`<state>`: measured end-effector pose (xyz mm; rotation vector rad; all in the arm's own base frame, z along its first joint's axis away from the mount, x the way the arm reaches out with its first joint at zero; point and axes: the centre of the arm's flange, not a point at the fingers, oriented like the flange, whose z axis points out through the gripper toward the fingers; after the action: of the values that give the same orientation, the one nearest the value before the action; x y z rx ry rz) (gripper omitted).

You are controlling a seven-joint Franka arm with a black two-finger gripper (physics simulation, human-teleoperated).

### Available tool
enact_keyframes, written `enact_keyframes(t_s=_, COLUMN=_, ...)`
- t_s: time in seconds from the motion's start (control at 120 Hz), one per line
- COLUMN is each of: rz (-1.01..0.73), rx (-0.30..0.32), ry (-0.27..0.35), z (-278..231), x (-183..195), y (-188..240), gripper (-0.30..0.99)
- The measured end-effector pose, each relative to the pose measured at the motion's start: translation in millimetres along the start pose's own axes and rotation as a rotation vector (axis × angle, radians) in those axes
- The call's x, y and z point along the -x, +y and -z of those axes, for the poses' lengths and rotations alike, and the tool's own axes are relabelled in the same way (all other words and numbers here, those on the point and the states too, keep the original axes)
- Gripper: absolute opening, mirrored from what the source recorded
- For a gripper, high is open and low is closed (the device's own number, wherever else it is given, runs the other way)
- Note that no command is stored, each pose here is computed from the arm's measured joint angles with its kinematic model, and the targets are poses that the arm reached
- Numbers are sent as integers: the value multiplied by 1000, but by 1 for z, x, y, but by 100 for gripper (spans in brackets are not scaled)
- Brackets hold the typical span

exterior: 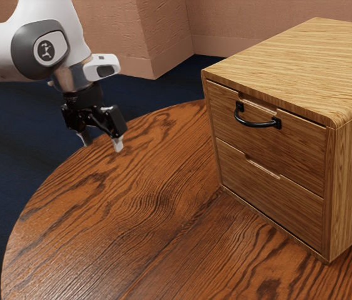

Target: Pull the drawer handle with one arm to open the drawer

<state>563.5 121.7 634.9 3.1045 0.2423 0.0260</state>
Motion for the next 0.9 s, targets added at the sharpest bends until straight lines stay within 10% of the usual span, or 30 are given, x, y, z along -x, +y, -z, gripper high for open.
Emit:
enact_keyframes(t_s=0.267, rz=-82, rx=27, ry=5, z=5, x=1, y=23, gripper=69)
enact_keyframes(t_s=0.433, rz=-71, rx=31, ry=158, z=94, x=43, y=21, gripper=69)
enact_keyframes(t_s=0.9, rz=428, rx=19, ry=-36, z=57, x=76, y=218, gripper=69)
